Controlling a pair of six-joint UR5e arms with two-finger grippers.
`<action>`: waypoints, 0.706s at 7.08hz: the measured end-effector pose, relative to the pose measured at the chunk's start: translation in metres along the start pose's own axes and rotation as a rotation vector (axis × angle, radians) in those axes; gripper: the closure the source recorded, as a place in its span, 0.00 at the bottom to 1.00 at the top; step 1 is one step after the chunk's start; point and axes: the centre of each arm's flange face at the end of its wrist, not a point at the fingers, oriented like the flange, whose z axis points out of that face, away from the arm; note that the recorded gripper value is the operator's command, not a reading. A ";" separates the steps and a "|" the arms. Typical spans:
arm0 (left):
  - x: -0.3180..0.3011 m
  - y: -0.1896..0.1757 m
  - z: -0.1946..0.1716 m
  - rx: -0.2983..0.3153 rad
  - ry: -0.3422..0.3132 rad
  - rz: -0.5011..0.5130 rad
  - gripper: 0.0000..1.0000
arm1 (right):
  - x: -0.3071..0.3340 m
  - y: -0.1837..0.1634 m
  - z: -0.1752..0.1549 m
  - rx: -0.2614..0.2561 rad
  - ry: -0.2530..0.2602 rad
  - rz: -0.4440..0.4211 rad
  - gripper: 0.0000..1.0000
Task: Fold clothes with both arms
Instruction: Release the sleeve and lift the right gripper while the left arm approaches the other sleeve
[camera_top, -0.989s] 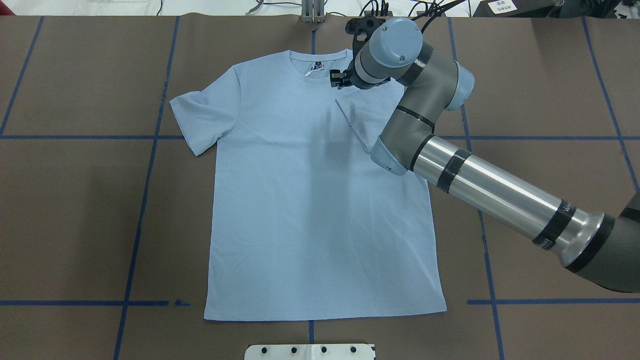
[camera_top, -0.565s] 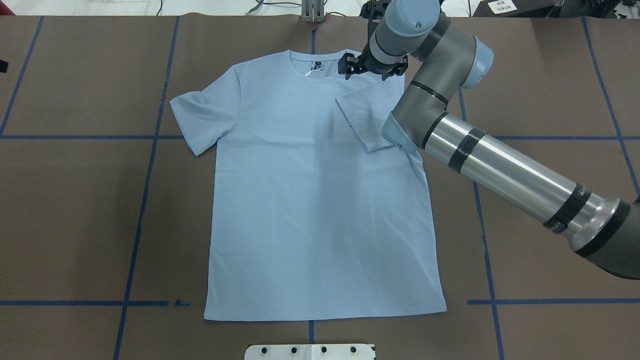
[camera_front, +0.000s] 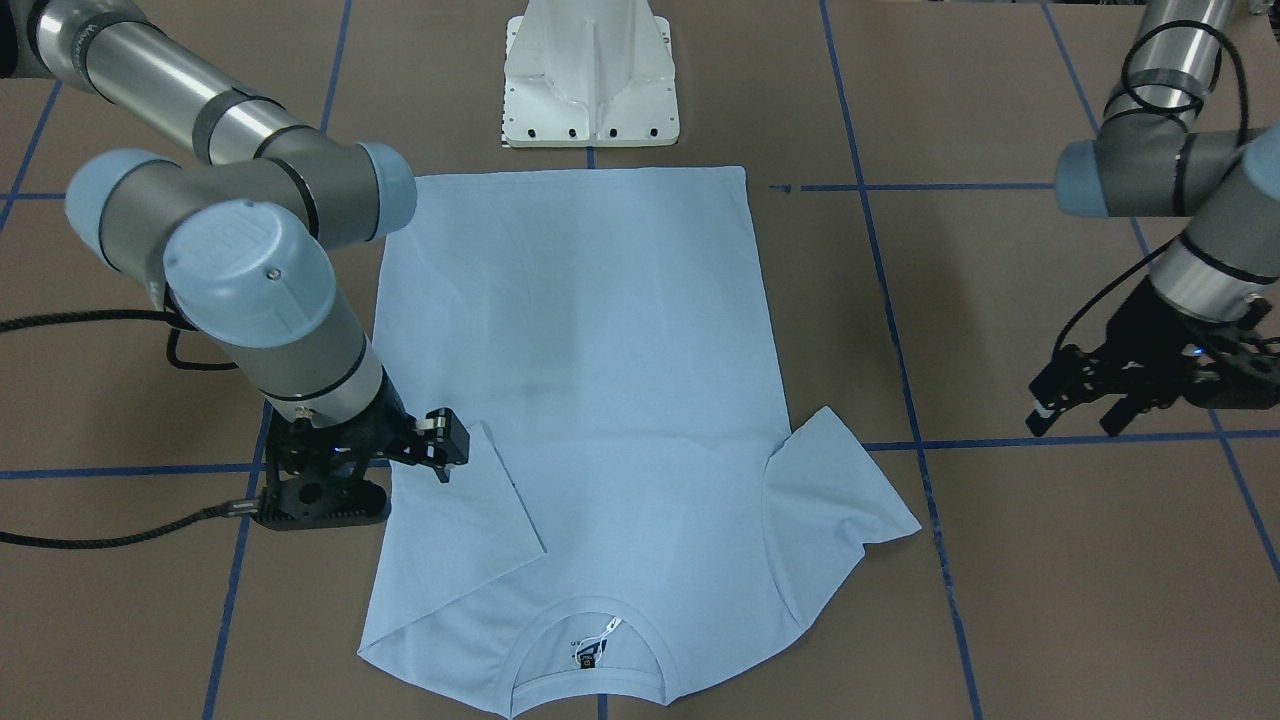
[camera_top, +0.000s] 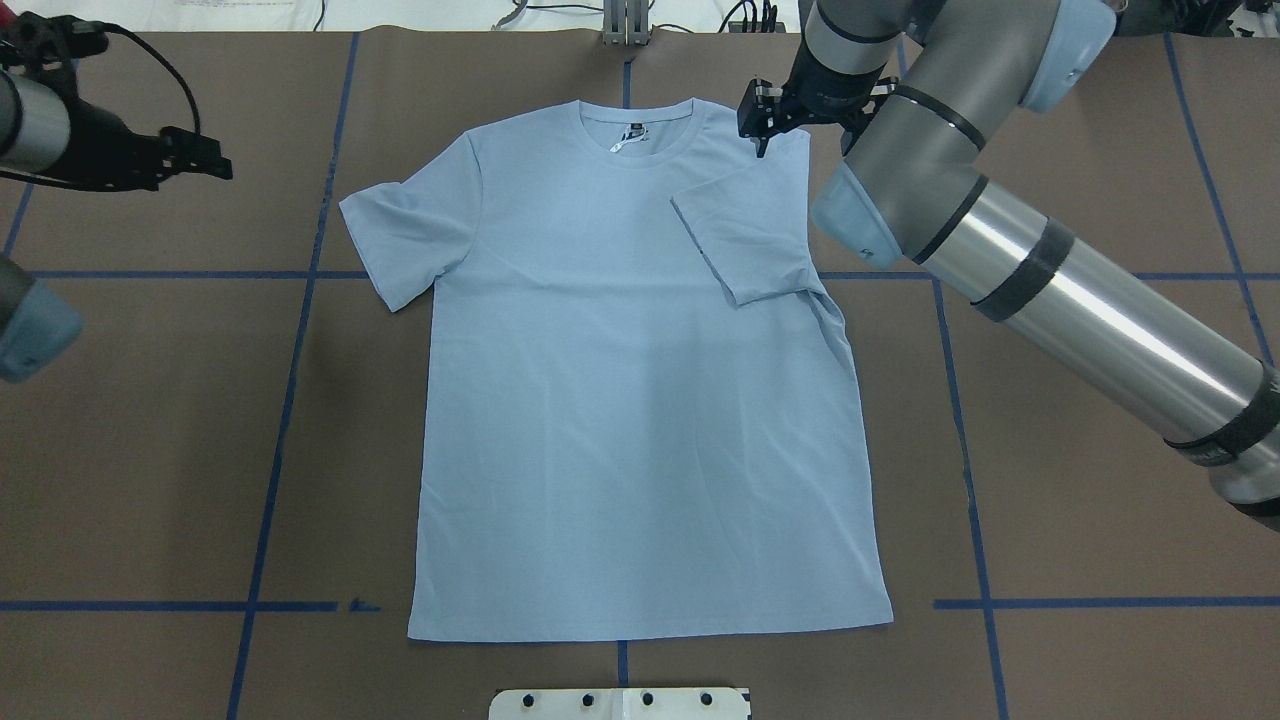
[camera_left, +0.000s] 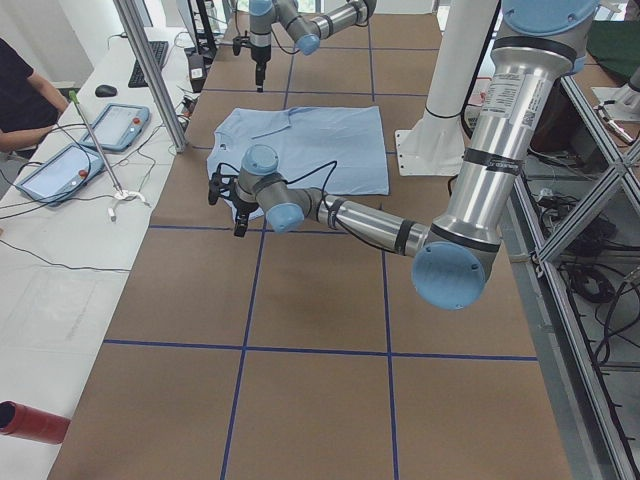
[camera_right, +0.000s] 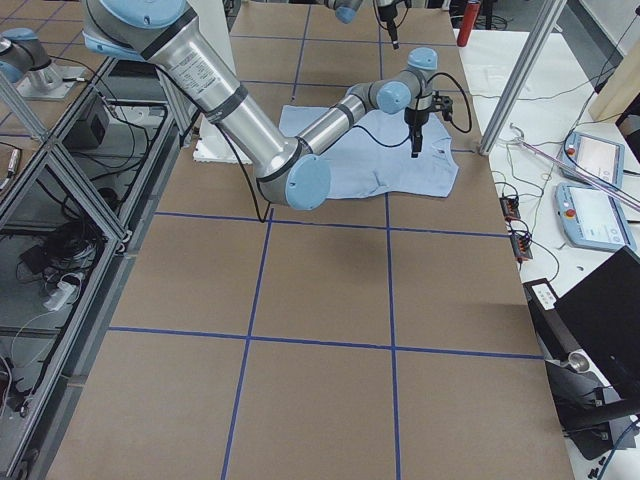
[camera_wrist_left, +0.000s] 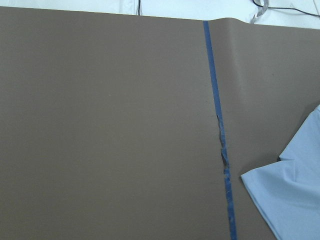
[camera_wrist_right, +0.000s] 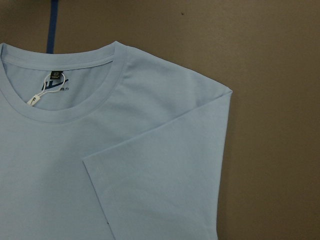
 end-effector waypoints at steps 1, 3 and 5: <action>0.027 0.012 0.026 0.027 -0.022 -0.047 0.02 | 0.018 0.019 -0.021 -0.015 0.006 -0.008 0.00; 0.064 0.017 0.081 0.084 -0.084 -0.142 0.05 | 0.039 0.042 -0.037 -0.030 -0.007 -0.029 0.00; 0.086 0.029 0.114 0.112 -0.118 -0.185 0.10 | 0.046 0.045 -0.035 -0.033 -0.005 -0.032 0.00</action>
